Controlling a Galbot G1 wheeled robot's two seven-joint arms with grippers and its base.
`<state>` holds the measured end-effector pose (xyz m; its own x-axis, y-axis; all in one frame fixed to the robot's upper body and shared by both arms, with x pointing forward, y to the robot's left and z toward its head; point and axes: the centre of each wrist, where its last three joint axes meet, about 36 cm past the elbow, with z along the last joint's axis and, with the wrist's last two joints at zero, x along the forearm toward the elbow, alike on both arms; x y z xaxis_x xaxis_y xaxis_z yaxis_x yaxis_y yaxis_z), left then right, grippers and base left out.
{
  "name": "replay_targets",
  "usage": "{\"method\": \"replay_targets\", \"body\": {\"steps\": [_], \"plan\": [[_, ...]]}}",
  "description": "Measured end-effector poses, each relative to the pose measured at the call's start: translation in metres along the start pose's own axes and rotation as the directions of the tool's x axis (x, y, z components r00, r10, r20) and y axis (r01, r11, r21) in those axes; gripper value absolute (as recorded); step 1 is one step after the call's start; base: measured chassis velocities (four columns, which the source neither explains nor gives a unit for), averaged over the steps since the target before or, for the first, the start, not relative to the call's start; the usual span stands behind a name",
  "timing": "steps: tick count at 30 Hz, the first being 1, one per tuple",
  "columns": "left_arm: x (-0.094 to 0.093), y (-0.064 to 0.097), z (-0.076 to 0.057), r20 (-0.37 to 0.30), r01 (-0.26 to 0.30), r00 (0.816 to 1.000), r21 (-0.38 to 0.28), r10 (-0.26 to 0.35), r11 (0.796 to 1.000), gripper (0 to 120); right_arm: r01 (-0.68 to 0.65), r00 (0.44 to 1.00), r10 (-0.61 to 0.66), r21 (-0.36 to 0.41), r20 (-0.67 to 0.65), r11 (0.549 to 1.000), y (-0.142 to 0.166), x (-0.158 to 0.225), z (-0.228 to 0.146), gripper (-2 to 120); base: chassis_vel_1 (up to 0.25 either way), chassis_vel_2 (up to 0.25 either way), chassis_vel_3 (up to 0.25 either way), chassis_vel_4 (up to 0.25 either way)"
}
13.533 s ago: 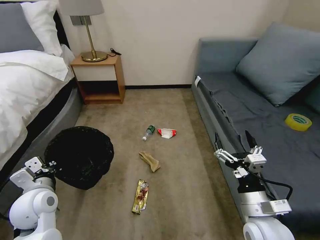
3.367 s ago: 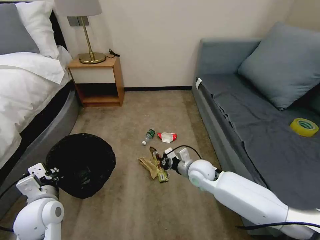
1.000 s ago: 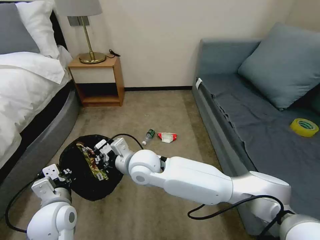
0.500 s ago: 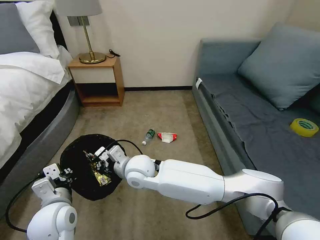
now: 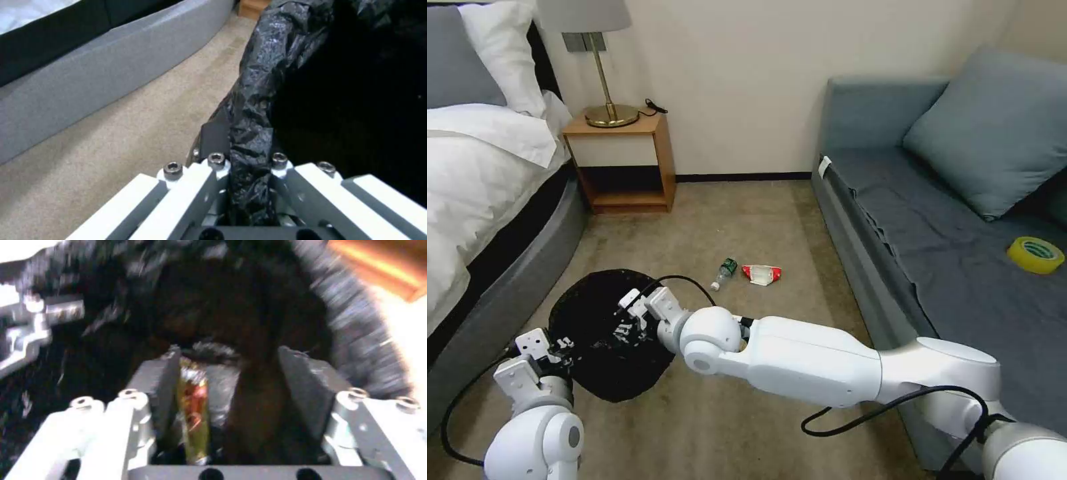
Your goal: Pick up the trash bin, then pick up the garbage on the floor and place it into the trash bin.
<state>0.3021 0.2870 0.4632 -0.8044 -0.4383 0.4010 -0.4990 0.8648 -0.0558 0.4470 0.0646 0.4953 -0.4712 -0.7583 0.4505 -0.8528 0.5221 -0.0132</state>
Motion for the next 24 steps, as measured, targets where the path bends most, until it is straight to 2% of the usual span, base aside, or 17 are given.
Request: {"method": "replay_targets", "body": {"steps": [2, 3, 7, 9, 11, 12, 14, 16, 22, 23, 24], "plan": [[0.0, 0.0, 0.0, 0.001, 0.0, 1.0, 0.0, 0.0, 1.0, 2, -0.019, 0.999, 0.019, -0.001, 0.036, 1.0, -0.009, 0.009, -0.008, 73, 0.0, 0.0, 0.0, 0.0], [0.0, 0.0, 0.0, 0.001, 0.0, 1.0, 0.0, 0.0, 1.0, 2, -0.019, 0.999, 0.019, -0.001, 0.036, 1.0, -0.009, 0.009, -0.008, 73, 0.0, 0.0, 0.0, 0.0], [-0.001, 0.004, -0.002, 0.007, 0.006, 1.0, -0.004, -0.006, 1.0, 2, -0.085, 0.983, 0.087, -0.019, 0.162, 0.996, -0.042, 0.042, -0.026, 93, 0.0, 0.0, 0.0, 0.0], [-0.002, 0.004, -0.002, 0.008, 0.007, 1.0, -0.004, -0.007, 1.0, 2, -0.098, 0.978, 0.102, -0.027, 0.182, 0.995, -0.048, 0.05, -0.028, 96, 0.0, 0.0, 0.0, 0.0], [-0.003, 0.006, -0.003, 0.01, 0.009, 1.0, -0.003, -0.009, 1.0, 2, -0.164, 0.957, 0.171, -0.051, 0.236, 0.985, -0.077, 0.084, -0.026, 99, 0.0, 0.0, 0.0, 0.0], [-0.003, 0.006, -0.003, 0.01, 0.009, 1.0, -0.003, -0.009, 1.0, 2, -0.164, 0.957, 0.171, -0.051, 0.236, 0.985, -0.077, 0.084, -0.026, 99, 0.0, 0.0, 0.0, 0.0], [-0.004, 0.008, -0.003, 0.009, 0.013, 1.0, -0.003, -0.013, 1.0, 2, -0.218, 0.937, 0.226, -0.059, 0.268, 0.974, -0.097, 0.106, -0.02, 100, 0.0, 0.0, 0.0, 0.0], [-0.005, 0.009, -0.003, 0.008, 0.013, 1.0, 0.0, -0.013, 1.0, 2, -0.295, 0.898, 0.307, -0.084, 0.315, 0.952, -0.116, 0.136, -0.008, 100, 0.0, 0.0, 0.0, 0.0], [-0.008, 0.011, -0.003, 0.007, 0.015, 1.0, -0.001, -0.015, 1.0, 2, -0.388, 0.832, 0.411, -0.14, 0.371, 0.911, -0.128, 0.177, 0.011, 100, 0.0, 0.0, 0.0, 0.0], [-0.01, 0.011, -0.003, 0.006, 0.015, 1.0, 0.002, -0.015, 1.0, 2, -0.475, 0.751, 0.499, -0.171, 0.432, 0.863, -0.131, 0.218, 0.019, 100, 0.0, 0.0, 0.0, 0.0], [-0.011, 0.011, -0.002, 0.005, 0.015, 1.0, 0.003, -0.015, 1.0, 2, -0.508, 0.719, 0.527, -0.173, 0.453, 0.843, -0.132, 0.229, 0.023, 100, 0.0, 0.0, 0.0, 0.0]]}}
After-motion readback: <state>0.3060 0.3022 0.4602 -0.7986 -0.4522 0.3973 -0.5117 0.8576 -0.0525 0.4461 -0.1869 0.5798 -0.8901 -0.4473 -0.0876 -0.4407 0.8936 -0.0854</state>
